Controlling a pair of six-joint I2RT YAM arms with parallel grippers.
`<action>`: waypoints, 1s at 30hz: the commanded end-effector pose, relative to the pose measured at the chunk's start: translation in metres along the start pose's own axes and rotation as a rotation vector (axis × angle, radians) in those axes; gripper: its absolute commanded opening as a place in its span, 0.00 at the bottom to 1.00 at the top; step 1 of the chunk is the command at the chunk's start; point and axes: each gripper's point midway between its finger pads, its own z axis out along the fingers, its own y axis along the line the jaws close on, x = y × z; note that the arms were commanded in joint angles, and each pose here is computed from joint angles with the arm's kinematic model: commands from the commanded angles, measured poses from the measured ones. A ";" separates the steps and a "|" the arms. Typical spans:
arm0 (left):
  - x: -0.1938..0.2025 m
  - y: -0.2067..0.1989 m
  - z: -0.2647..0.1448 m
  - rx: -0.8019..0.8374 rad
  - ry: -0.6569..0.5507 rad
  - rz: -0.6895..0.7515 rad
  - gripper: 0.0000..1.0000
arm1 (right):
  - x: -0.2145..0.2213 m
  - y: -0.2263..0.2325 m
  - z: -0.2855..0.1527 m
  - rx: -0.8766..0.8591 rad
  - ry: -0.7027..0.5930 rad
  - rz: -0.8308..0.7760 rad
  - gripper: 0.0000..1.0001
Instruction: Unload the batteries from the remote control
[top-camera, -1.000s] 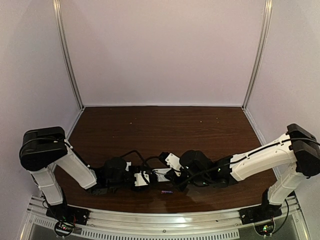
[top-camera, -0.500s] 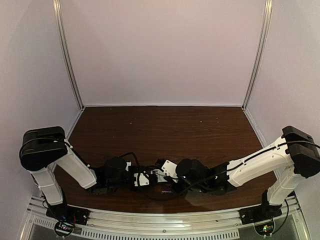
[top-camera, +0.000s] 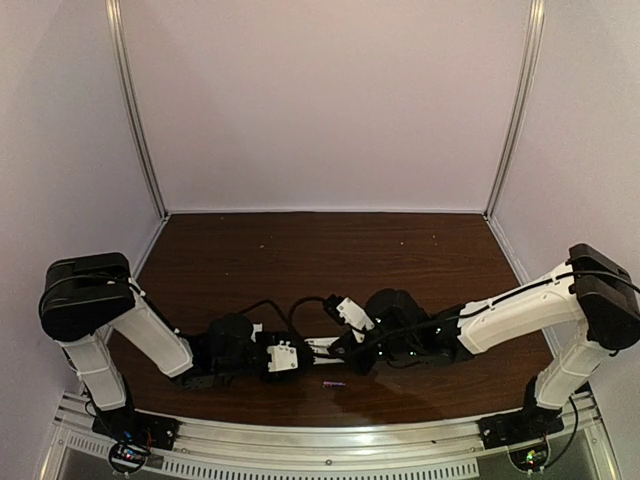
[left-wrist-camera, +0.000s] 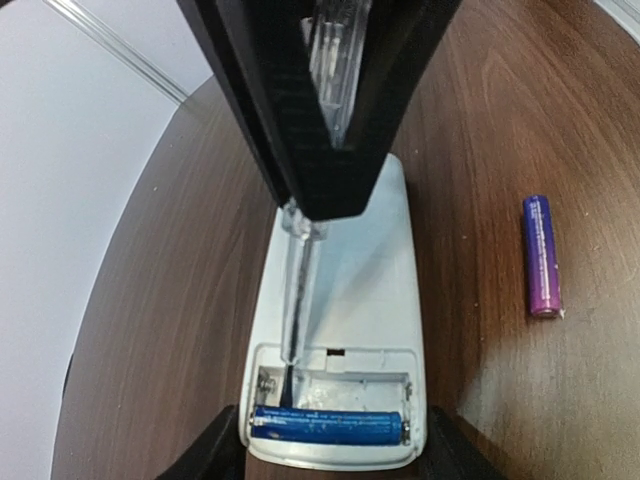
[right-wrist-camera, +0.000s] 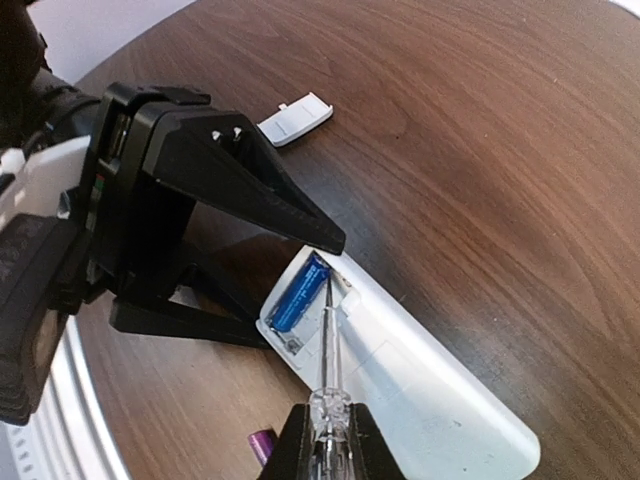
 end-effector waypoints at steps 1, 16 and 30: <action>-0.059 0.011 -0.006 -0.017 -0.228 0.034 0.00 | -0.025 -0.003 -0.006 -0.150 -0.041 0.236 0.00; -0.060 0.010 -0.006 -0.009 -0.232 0.033 0.00 | 0.000 -0.024 0.020 -0.200 0.068 0.208 0.00; -0.061 0.009 -0.006 -0.003 -0.234 0.031 0.00 | 0.010 -0.025 0.025 0.013 0.054 -0.122 0.00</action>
